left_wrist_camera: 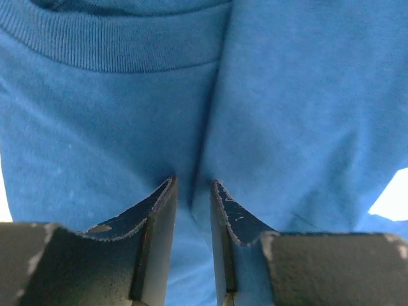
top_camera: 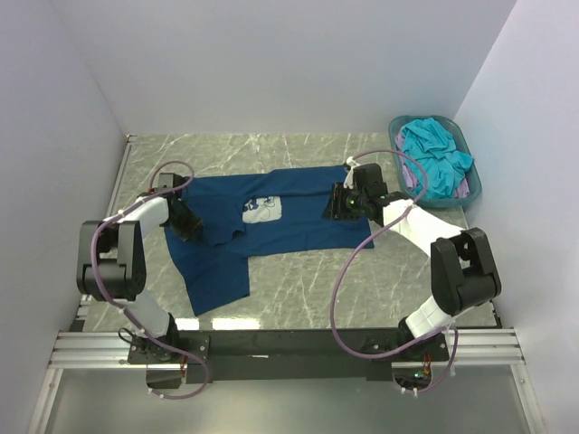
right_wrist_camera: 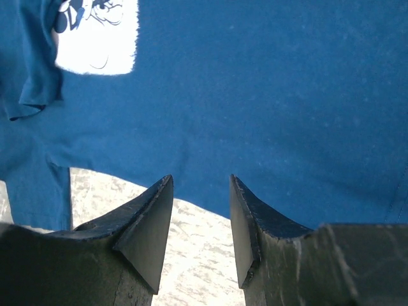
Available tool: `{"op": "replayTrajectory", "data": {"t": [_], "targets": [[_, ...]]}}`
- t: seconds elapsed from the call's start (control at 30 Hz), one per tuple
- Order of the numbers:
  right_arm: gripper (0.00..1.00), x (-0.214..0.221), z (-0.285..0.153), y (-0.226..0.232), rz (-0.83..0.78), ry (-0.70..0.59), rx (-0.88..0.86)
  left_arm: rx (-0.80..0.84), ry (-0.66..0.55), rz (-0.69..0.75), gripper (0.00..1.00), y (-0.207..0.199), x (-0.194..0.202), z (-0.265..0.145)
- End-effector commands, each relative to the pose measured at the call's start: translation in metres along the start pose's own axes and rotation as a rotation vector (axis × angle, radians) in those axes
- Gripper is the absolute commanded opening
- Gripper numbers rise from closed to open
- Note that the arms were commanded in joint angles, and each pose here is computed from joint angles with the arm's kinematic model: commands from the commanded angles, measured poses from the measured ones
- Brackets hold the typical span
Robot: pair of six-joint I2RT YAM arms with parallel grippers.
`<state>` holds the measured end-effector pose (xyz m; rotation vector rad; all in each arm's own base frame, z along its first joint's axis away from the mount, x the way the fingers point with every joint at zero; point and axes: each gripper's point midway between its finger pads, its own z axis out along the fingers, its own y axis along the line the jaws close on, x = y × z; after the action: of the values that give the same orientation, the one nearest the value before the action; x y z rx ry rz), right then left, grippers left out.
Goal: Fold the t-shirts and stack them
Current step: Fold the tshirt
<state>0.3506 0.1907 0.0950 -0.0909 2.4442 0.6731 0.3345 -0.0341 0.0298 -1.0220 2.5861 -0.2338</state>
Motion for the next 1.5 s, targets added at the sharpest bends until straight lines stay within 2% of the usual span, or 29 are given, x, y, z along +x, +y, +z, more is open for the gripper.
{"op": "replayTrajectory", "data": {"t": [0.0,0.37,0.43,0.57,0.6,1.03,1.2,1.23,1.3,1.33,1.4,1.47], "targets": [[0.48,-0.003,0.005,-0.004,0.015,-0.008,0.017,0.01,-0.041,0.029,0.33,-0.01,-0.017,0.004],[0.47,0.006,0.011,-0.012,0.024,0.016,0.032,-0.017,-0.055,0.028,0.31,-0.007,-0.022,0.012],[0.47,0.007,0.012,-0.012,0.024,0.019,0.03,-0.014,-0.053,0.03,0.27,-0.008,-0.023,0.012],[0.47,0.008,0.011,-0.012,0.025,0.022,0.031,-0.022,-0.052,0.028,0.06,-0.007,-0.022,0.01],[0.47,0.007,0.011,-0.012,0.021,0.02,0.03,-0.025,-0.059,0.028,0.05,-0.006,-0.023,0.007],[0.48,0.012,0.015,-0.025,0.044,0.055,0.078,-0.12,-0.103,0.05,0.03,0.019,-0.023,-0.019],[0.47,0.015,0.017,-0.04,0.103,0.079,0.116,-0.15,-0.091,0.059,0.11,0.024,-0.021,-0.02],[0.48,0.014,0.016,-0.043,0.111,0.079,0.119,-0.15,-0.091,0.061,0.23,0.024,-0.021,-0.021],[0.47,0.006,0.014,-0.041,0.111,0.056,0.111,-0.13,-0.124,0.064,0.4,0.018,-0.029,-0.031],[0.48,0.0,0.011,-0.04,0.111,0.039,0.107,-0.123,-0.134,0.065,0.53,0.016,-0.032,-0.036],[0.48,-0.016,0.008,-0.042,0.127,0.006,0.106,-0.096,-0.186,0.038,0.6,0.011,-0.054,-0.051],[0.48,-0.038,0.003,-0.044,0.145,-0.037,0.106,-0.072,-0.232,0.007,0.62,0.007,-0.079,-0.061]]}}
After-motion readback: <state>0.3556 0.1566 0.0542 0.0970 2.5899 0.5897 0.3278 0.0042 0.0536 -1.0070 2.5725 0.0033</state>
